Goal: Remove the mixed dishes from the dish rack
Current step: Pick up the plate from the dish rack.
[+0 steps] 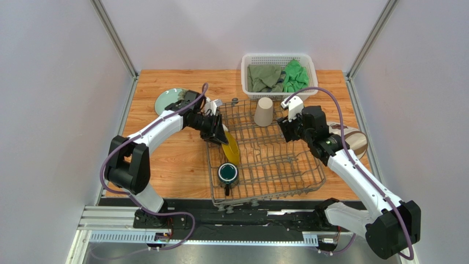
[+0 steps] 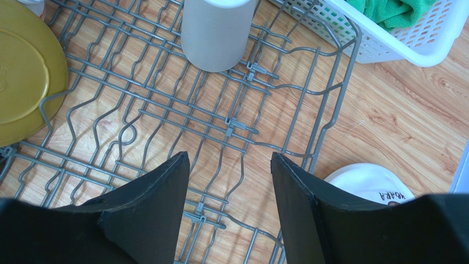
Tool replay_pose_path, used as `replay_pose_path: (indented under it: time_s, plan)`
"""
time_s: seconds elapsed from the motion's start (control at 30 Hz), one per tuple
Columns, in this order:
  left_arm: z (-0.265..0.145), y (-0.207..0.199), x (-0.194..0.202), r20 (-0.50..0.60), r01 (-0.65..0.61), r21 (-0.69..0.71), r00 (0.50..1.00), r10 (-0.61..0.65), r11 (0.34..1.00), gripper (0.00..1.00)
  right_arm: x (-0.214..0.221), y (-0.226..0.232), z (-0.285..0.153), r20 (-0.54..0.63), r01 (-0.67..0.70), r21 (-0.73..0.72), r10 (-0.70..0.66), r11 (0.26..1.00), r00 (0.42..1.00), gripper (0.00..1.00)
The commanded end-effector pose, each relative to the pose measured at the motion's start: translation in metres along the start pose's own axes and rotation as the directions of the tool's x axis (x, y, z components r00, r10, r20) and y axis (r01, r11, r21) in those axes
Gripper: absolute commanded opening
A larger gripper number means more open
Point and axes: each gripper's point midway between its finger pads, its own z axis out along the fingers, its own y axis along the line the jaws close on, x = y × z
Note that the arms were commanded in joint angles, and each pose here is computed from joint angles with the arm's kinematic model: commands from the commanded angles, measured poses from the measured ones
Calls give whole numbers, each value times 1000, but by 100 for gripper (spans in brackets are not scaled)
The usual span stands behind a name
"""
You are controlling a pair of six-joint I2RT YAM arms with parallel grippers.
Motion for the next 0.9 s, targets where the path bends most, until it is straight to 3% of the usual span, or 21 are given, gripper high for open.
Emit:
replay_pose_path:
  time_s: [0.0,0.17,0.43,0.6,0.87]
  plan:
    - [-4,-18,-11,19,-63,41,998,62,997,40,-13,1,-2,60,5,-17,-4,1000,998,61]
    - [-3,-19,-12,17,-74,36,997,74,997,25,-13,0,-3,64,3,-20,-2,1000,998,61]
    - [-4,-24,-16,15,-86,53,996,85,995,15,-12,1,-5,67,-2,-28,4,1000,998,61]
    - [-10,-35,-20,26,-106,87,994,104,991,0,-13,1,-6,70,-3,-32,6,999,998,61]
    - [-32,-58,-23,87,-163,102,984,155,981,0,-12,3,-6,69,-4,-44,7,999,998,61]
